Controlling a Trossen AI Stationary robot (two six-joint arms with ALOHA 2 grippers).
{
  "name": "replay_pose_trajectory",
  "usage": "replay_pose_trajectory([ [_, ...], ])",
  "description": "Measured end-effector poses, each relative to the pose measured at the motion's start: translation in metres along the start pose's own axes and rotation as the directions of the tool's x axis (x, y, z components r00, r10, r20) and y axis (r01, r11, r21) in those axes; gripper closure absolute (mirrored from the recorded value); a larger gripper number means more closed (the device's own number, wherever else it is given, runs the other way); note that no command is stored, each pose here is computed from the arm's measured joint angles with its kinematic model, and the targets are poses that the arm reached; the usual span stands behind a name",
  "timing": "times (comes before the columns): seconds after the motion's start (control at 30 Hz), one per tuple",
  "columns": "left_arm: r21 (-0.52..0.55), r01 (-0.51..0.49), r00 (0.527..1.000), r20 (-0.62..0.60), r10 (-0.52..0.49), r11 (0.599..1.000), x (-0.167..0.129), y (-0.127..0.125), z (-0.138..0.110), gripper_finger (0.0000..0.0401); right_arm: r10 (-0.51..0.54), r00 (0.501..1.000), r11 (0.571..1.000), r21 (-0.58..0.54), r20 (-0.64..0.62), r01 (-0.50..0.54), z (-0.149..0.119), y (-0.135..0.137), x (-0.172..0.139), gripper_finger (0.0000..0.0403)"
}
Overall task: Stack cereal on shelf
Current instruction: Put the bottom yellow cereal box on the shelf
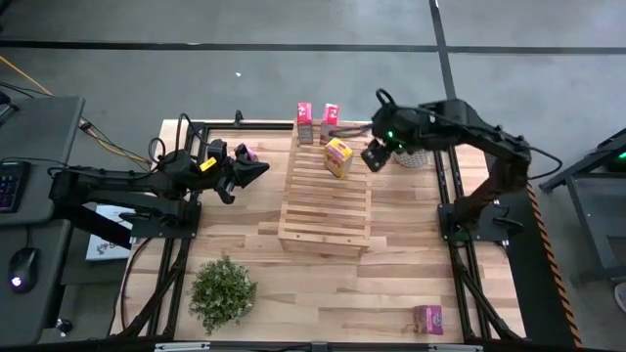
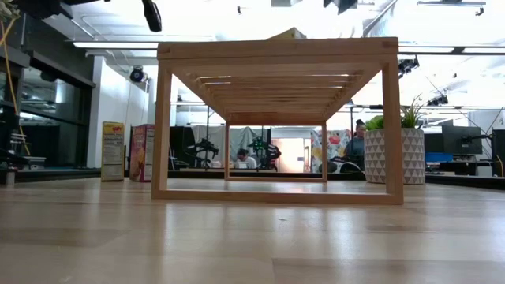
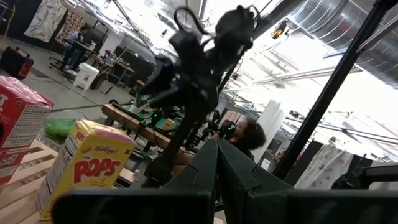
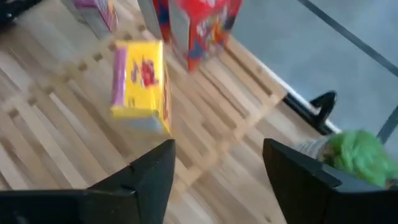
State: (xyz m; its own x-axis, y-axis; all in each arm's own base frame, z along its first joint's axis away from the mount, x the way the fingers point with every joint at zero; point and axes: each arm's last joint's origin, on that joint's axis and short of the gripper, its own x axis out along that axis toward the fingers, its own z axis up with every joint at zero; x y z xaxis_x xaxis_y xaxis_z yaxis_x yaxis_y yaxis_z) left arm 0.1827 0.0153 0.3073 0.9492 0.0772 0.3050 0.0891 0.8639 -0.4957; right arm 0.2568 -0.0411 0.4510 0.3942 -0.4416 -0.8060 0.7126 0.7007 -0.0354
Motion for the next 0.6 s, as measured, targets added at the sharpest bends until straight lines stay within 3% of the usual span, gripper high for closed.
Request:
replay_pose_trajectory([
  [0.17, 0.000, -0.016, 1.000, 0.004, 0.016, 1.000, 0.000, 0.001, 0.000, 0.0398, -0.086, 0.996, 0.994, 0.060, -0.032, 0.088, -0.042, -0.002, 0.030, 0.0245],
  [0.37, 0.001, -0.019, 1.000, 0.002, 0.019, 1.000, 0.000, 0.001, 0.000, 0.0398, 0.063, 0.978, 0.961, 0.254, 0.199, -0.114, -0.082, 0.001, 0.078, 0.0382],
  [0.47, 0.001, -0.021, 1.000, 0.003, 0.021, 1.000, 0.000, 0.001, 0.000, 0.0398, 0.075, 0.937, 0.926, 0.324, 0.341, -0.192, -0.091, 0.005, 0.101, 0.0387],
  [0.6, -0.015, -0.021, 1.000, 0.001, 0.021, 1.000, 0.000, 0.001, -0.001, 0.0398, 0.039, 0.909, 0.885, 0.409, 0.414, -0.224, -0.100, 0.011, 0.125, 0.0389],
])
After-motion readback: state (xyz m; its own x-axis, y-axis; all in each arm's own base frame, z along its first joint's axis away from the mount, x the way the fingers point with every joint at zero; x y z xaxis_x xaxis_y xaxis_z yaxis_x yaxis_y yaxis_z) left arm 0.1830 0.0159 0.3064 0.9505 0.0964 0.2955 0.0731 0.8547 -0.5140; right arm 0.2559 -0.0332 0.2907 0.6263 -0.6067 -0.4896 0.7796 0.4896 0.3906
